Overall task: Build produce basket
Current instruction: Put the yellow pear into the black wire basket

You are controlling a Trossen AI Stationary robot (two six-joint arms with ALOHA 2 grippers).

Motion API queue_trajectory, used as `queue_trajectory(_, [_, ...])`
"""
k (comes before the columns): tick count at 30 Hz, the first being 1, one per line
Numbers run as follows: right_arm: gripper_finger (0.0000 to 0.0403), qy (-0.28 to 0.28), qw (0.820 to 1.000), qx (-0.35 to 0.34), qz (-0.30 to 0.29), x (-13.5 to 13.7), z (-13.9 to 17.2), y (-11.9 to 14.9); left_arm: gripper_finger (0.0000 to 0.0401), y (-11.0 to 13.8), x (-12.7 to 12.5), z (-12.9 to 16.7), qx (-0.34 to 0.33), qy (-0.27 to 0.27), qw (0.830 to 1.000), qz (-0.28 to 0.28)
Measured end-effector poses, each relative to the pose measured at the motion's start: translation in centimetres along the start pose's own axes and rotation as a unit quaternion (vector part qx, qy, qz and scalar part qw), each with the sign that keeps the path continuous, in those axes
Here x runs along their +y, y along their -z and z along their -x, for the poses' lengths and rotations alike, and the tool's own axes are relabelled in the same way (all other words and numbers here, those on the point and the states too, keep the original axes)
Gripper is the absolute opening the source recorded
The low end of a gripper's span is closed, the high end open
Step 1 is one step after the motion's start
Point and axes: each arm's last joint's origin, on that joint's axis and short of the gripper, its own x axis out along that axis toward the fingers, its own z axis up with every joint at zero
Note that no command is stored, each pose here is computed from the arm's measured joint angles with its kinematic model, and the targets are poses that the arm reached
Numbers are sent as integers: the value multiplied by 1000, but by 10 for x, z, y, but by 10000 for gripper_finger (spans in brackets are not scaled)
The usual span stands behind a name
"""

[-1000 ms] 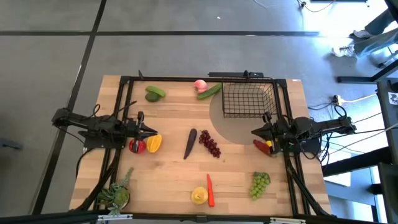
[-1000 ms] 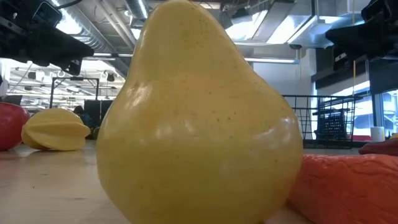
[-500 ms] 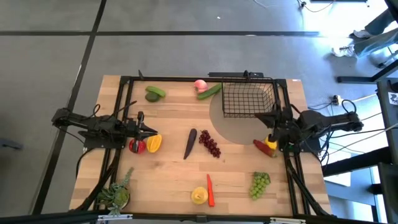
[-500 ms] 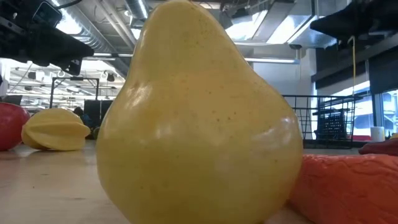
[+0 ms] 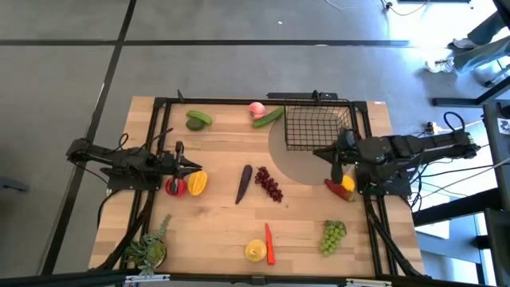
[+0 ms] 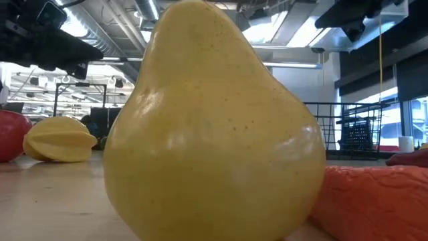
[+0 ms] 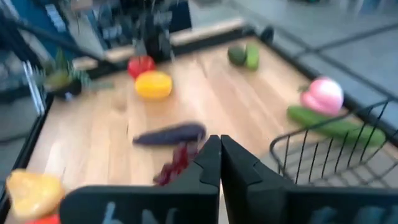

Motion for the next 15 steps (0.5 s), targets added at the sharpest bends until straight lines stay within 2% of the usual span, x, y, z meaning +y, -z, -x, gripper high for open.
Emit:
queue_trajectory(3, [0, 11, 998, 55, -6, 9, -6, -14, 27, -9, 1, 1, -26, -20, 999, 9])
queue_trajectory(7, [0, 39, 993, 103, -40, 19, -14, -34, 27, -32, 3, 5, -25, -24, 999, -11])
queue_trajectory(11, [0, 48, 988, 118, -91, 28, -20, -58, 27, -65, 4, 9, 1, -23, 1000, -15])
queue_trajectory(15, [0, 57, 979, 169, -103, 32, -26, -72, 27, -87, 3, 4, 78, -31, 996, -26])
